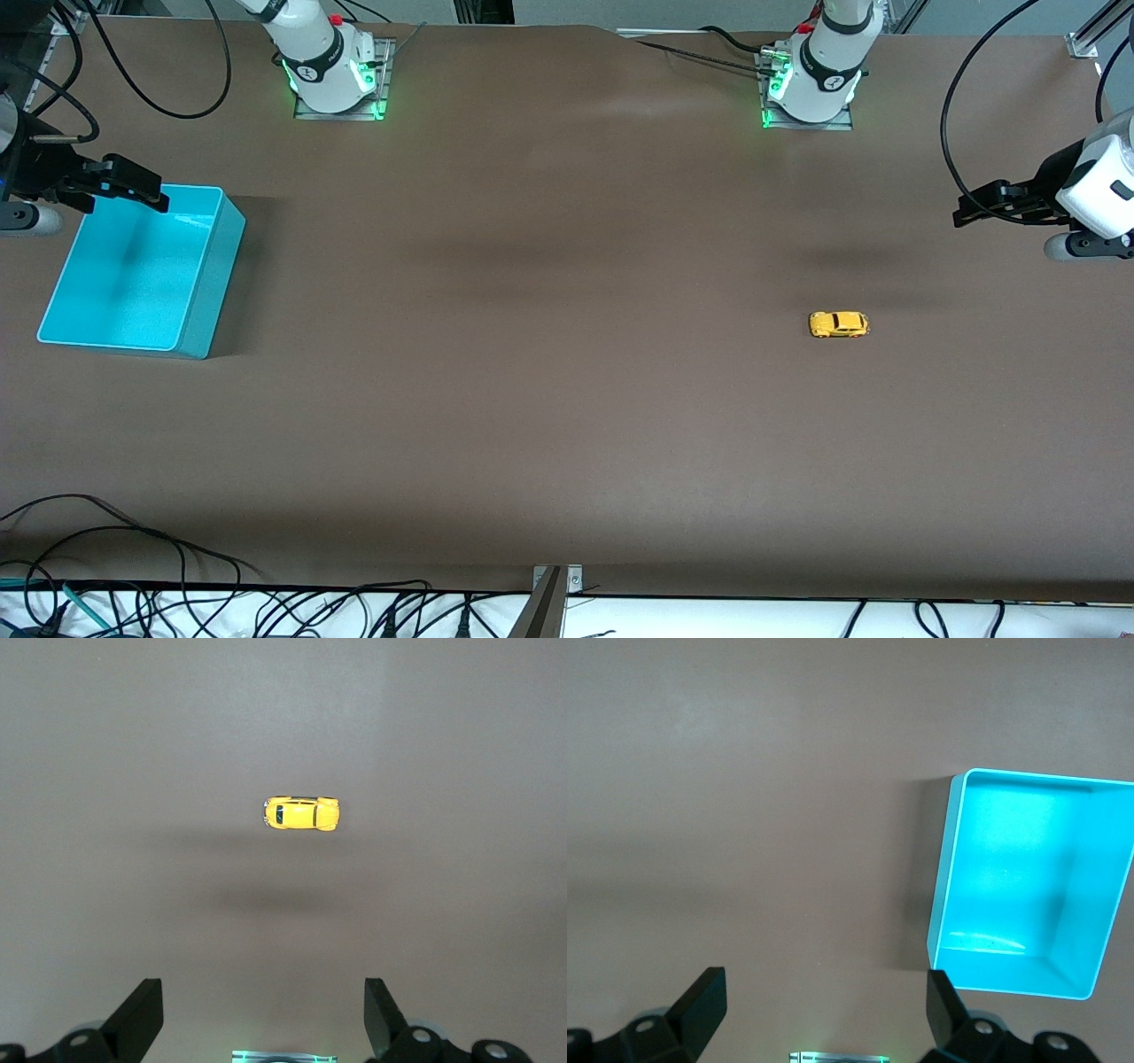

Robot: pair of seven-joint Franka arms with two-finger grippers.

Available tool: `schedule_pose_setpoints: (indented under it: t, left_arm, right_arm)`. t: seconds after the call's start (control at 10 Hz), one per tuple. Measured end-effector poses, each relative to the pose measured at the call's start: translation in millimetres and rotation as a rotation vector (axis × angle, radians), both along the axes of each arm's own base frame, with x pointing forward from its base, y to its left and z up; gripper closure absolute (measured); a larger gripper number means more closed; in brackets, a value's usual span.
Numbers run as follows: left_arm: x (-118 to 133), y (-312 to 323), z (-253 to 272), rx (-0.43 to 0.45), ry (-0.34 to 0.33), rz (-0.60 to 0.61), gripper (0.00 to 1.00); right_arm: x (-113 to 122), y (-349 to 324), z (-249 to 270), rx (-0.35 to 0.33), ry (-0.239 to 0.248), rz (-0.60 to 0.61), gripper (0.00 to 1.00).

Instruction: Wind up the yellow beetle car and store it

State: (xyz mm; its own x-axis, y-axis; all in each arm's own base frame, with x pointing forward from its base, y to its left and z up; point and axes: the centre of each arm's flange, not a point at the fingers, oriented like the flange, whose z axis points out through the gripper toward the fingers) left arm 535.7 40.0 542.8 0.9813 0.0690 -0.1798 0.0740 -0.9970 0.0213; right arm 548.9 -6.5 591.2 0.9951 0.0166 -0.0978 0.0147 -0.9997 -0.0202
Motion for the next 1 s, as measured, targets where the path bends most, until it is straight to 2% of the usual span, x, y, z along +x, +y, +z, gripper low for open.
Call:
schedule_pose_setpoints:
  t: [1.0]
  left_arm:
    - [-0.6, -0.8, -6.4, -0.001, 0.013, -0.002, 0.00]
  right_arm:
    - [0.2, -1.0, 2.3, 0.017, -0.005, -0.006, 0.00]
